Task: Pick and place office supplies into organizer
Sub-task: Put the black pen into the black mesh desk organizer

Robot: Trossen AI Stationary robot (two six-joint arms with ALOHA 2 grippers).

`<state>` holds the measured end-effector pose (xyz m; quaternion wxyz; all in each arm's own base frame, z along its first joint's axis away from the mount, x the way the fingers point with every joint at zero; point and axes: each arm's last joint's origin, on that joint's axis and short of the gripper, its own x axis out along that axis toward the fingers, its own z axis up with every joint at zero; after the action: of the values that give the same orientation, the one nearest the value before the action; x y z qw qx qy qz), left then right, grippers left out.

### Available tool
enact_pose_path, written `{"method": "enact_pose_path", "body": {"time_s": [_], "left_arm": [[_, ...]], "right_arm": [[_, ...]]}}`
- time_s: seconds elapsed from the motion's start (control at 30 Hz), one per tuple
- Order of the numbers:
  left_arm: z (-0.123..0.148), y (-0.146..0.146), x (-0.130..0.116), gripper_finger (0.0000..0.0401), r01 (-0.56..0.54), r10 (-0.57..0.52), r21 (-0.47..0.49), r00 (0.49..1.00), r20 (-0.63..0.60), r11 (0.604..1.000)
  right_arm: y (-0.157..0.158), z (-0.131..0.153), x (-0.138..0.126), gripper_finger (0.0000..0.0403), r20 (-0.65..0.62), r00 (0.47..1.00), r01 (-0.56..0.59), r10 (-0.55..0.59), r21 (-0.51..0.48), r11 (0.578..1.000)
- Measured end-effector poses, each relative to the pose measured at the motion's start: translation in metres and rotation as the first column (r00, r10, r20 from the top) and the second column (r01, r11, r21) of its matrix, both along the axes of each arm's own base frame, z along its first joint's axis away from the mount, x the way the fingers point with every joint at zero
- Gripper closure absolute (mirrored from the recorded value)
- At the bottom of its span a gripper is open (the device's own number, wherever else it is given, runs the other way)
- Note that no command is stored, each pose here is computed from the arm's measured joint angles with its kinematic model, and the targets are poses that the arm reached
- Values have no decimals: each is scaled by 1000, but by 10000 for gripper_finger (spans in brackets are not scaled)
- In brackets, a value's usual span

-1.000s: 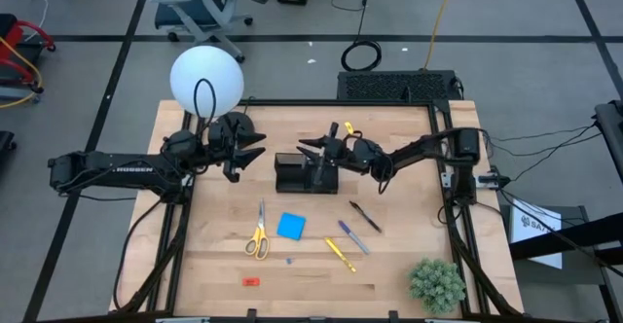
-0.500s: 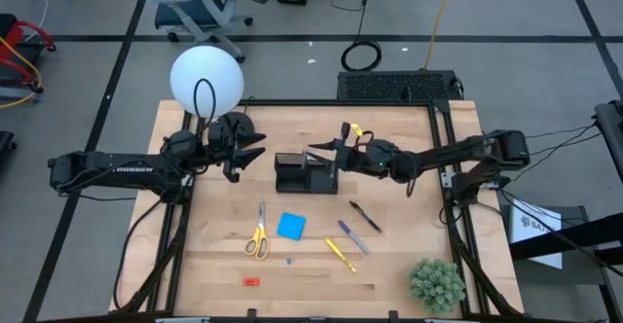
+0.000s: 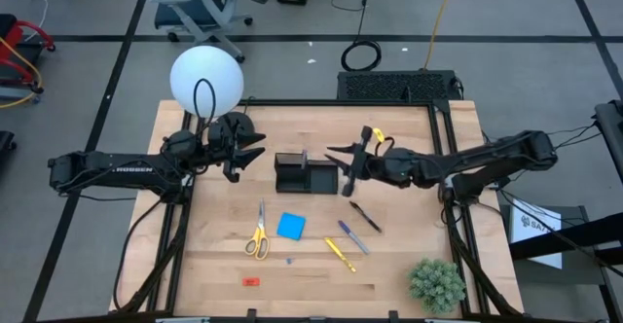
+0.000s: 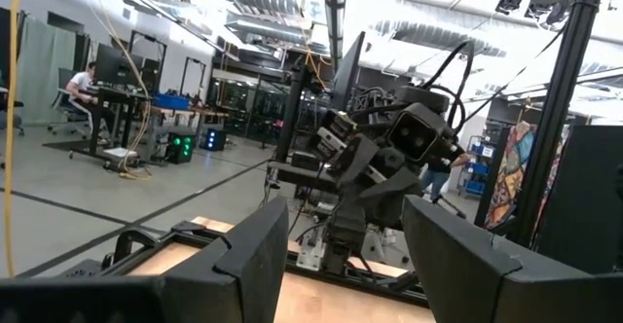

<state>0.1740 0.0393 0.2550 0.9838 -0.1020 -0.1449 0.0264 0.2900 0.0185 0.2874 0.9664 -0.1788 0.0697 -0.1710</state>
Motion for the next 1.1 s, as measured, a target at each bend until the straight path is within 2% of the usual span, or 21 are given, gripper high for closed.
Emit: {"method": "enact_pose_path", "body": {"time_s": [0.2,0.4,0.7,0.83,1.1], "left_arm": [[0,0,0,192,0,0,-1,1000,0,1000],[0,0,0,192,0,0,-1,1000,0,1000],[3,0,-1,192,-11,11,-7,1000,27,1000],[2,0,0,192,-12,12,-7,1000,16,1000],[1,0,0,192,-12,12,-10,1000,7,1000]], "right_arm": [[3,0,-2,332,-3,1000,-10,10,17,1000],[3,-8,-2,332,-24,1000,13,-9,176,984],[2,-19,-11,332,-136,990,79,-39,308,948],[2,-22,-12,332,-154,987,98,-46,346,933],[2,-25,-14,332,-188,981,114,-50,349,930]]}}
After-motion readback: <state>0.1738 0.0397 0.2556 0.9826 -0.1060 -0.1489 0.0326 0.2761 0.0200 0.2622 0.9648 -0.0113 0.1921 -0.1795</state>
